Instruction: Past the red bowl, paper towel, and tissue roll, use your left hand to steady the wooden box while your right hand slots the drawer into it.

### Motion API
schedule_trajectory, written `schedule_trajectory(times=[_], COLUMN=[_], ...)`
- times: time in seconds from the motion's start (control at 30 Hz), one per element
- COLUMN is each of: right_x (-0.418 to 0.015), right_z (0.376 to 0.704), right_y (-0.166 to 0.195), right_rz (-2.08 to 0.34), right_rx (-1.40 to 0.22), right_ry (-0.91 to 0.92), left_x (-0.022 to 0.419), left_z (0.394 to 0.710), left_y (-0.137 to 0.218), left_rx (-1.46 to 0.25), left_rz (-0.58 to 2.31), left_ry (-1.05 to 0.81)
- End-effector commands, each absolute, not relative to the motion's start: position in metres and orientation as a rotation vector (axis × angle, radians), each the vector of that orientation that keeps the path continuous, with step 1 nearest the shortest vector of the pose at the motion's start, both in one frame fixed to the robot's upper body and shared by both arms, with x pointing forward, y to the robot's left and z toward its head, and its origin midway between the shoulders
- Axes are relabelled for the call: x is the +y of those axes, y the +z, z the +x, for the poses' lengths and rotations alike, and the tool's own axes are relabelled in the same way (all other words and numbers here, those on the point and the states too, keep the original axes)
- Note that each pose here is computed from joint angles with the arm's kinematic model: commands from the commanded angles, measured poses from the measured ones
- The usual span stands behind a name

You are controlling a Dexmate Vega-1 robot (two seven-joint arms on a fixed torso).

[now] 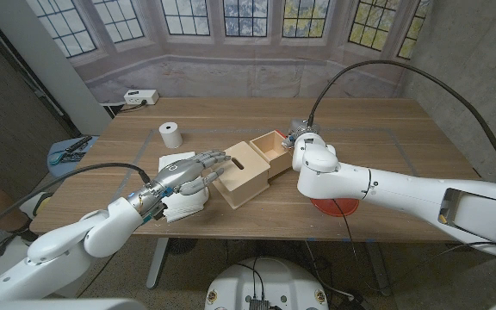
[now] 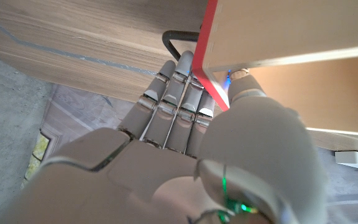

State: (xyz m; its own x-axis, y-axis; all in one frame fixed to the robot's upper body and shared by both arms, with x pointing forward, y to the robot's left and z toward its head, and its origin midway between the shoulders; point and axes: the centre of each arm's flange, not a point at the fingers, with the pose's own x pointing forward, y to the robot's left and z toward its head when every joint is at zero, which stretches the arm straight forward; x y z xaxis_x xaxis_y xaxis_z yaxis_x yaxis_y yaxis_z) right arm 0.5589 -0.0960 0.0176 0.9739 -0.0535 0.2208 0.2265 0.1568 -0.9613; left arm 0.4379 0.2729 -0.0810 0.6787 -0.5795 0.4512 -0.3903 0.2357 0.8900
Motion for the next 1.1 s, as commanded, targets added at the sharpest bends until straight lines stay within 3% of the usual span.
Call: schedule_trajectory(times=[0.03, 0.5, 1.1], right_x=[-0.096, -0.088, -0.084], right_z=[0.562, 0.570, 0.576], right_y=[0.019, 0.020, 0.023], right_rz=[-1.389, -1.383, -1.360], right_rx=[-0.156, -0.159, -0.162], right_ry=[-0.209, -0.190, -0.189], left_x=[0.281, 0.299, 0.298], left_z=[0.422, 0.401, 0.401], left_y=[-0.081, -0.090, -0.101], left_rx=[-0.877, -0.822, -0.857], left_rz=[1.390, 1.407, 1.422], left_ry=[-0.109, -0.100, -0.067])
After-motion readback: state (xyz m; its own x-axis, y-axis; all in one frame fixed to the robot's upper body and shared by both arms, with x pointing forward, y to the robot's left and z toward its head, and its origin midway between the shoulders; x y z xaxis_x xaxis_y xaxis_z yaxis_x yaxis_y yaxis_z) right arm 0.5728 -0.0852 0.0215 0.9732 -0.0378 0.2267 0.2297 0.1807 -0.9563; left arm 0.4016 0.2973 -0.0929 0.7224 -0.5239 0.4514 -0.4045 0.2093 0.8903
